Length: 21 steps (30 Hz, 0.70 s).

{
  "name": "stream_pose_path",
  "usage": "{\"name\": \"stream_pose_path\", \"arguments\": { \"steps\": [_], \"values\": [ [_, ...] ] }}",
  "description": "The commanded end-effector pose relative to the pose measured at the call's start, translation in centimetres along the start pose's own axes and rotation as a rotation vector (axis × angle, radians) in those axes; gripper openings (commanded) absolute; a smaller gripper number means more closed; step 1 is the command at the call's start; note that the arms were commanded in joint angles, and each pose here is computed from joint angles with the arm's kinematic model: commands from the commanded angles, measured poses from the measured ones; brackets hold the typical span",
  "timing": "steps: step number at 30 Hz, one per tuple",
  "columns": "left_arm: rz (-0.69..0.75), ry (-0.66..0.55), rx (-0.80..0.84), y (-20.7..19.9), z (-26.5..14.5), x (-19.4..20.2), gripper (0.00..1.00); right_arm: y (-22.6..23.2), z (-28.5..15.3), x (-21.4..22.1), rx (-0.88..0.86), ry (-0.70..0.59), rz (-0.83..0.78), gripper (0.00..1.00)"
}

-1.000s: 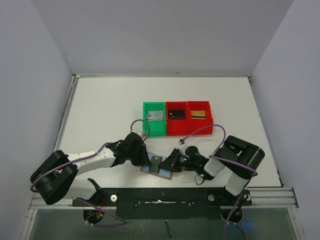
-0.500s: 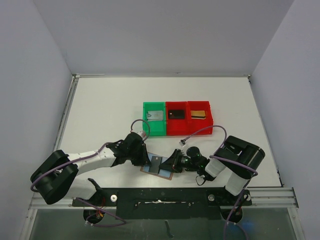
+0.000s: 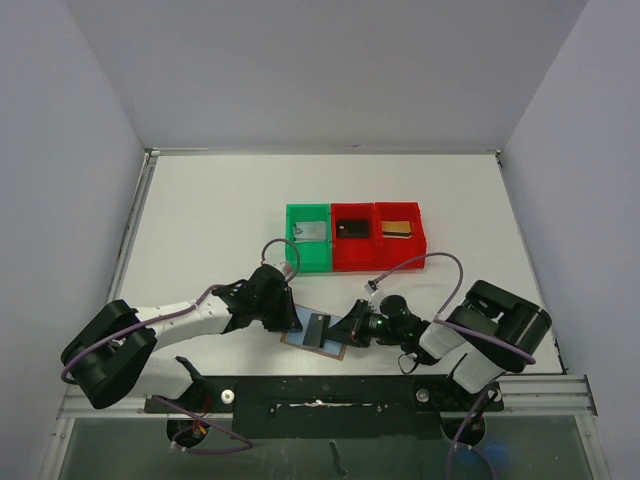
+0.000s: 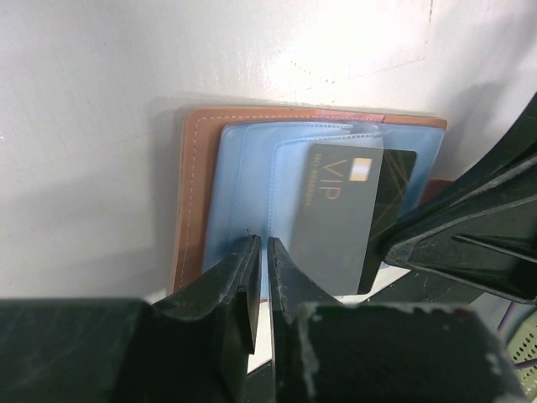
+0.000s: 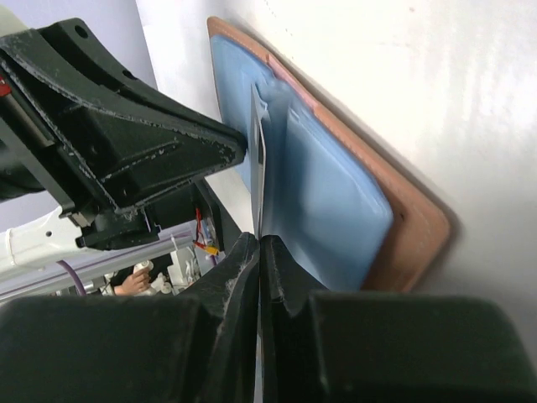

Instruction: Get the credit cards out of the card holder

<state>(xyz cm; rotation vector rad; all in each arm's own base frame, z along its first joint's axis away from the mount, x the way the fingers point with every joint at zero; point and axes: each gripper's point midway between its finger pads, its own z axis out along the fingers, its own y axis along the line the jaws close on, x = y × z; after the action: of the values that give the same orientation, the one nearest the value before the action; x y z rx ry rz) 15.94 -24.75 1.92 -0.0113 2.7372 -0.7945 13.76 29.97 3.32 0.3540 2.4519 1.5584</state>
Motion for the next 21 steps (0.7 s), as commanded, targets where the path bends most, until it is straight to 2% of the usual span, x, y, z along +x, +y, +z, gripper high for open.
{"name": "stream_pose_path", "arguments": {
  "steps": [1, 9, 16, 21],
  "values": [
    [0.012, -0.001, -0.068, 1.4, 0.2, 0.1, 0.09, 0.2, -1.3, -0.4, -0.015, -0.039, -0.026, 0.00],
    [0.014, -0.022, -0.060, 0.8, -0.2, -0.5, 0.10, -1.0, -2.3, -1.1, 0.098, -0.076, -0.062, 0.01],
    [0.036, -0.134, -0.006, -2.6, -3.3, -3.8, 0.29, -1.1, -2.7, -2.2, 0.192, -0.106, -0.126, 0.02],
    [0.086, -0.144, 0.169, -6.4, -4.5, -4.4, 0.35, -1.3, -2.3, -2.4, 0.213, -0.098, -0.130, 0.02]
  ]
}}
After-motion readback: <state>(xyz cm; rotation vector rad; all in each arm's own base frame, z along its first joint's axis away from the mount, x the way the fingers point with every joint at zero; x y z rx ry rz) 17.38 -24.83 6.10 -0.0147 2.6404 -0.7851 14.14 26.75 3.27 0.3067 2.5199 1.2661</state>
